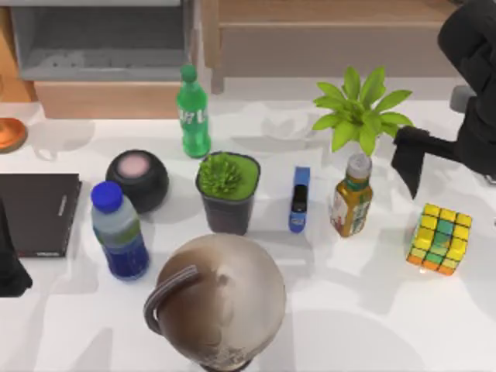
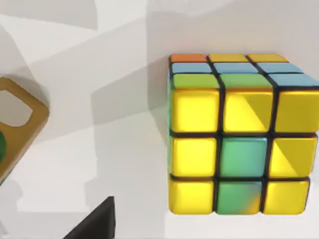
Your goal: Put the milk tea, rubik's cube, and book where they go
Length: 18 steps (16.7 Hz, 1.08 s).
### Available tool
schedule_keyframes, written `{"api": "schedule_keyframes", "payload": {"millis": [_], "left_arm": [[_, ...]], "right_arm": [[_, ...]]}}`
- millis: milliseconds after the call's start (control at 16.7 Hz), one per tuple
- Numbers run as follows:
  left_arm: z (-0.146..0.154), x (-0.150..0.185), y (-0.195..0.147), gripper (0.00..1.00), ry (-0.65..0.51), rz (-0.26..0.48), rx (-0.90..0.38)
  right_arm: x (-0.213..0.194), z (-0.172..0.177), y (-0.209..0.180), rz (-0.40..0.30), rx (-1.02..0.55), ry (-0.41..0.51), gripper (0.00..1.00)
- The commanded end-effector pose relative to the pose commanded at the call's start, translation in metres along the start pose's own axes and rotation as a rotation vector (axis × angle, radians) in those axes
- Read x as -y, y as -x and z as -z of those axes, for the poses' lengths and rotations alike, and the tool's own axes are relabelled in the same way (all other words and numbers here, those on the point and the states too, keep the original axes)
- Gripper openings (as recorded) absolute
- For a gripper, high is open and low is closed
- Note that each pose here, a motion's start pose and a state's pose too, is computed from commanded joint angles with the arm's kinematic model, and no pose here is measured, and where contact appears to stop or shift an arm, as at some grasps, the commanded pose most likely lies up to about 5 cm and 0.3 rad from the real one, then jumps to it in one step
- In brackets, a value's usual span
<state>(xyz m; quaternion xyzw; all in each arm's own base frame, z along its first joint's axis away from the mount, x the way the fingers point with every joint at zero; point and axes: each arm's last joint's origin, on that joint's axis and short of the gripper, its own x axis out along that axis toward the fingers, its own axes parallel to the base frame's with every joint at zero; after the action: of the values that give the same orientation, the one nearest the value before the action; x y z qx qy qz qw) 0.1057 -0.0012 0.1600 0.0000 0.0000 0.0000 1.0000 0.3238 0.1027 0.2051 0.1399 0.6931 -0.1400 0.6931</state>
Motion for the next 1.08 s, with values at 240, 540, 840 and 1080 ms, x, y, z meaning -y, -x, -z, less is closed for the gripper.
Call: {"api": "schedule_keyframes", "payload": {"millis": [240, 540, 840, 1080], "left_arm": [[0.0, 0.0, 0.0, 1.0, 0.0, 0.0, 0.0], [0.0, 0.0, 0.0, 1.0, 0.0, 0.0, 0.0], [0.0, 0.0, 0.0, 1.0, 0.0, 0.0, 0.0], [0.0, 0.0, 0.0, 1.0, 0.0, 0.0, 0.0]], "right_arm": [[0.004, -0.002, -0.009, 0.001, -0.001, 0.0, 1.0], [0.004, -0.003, -0.043, 0.001, 0.0, -0.001, 1.0], [0.0, 0.0, -0.059, 0.0, 0.0, 0.0, 1.0], [0.0, 0.0, -0.06, 0.0, 0.0, 0.0, 1.0]]}}
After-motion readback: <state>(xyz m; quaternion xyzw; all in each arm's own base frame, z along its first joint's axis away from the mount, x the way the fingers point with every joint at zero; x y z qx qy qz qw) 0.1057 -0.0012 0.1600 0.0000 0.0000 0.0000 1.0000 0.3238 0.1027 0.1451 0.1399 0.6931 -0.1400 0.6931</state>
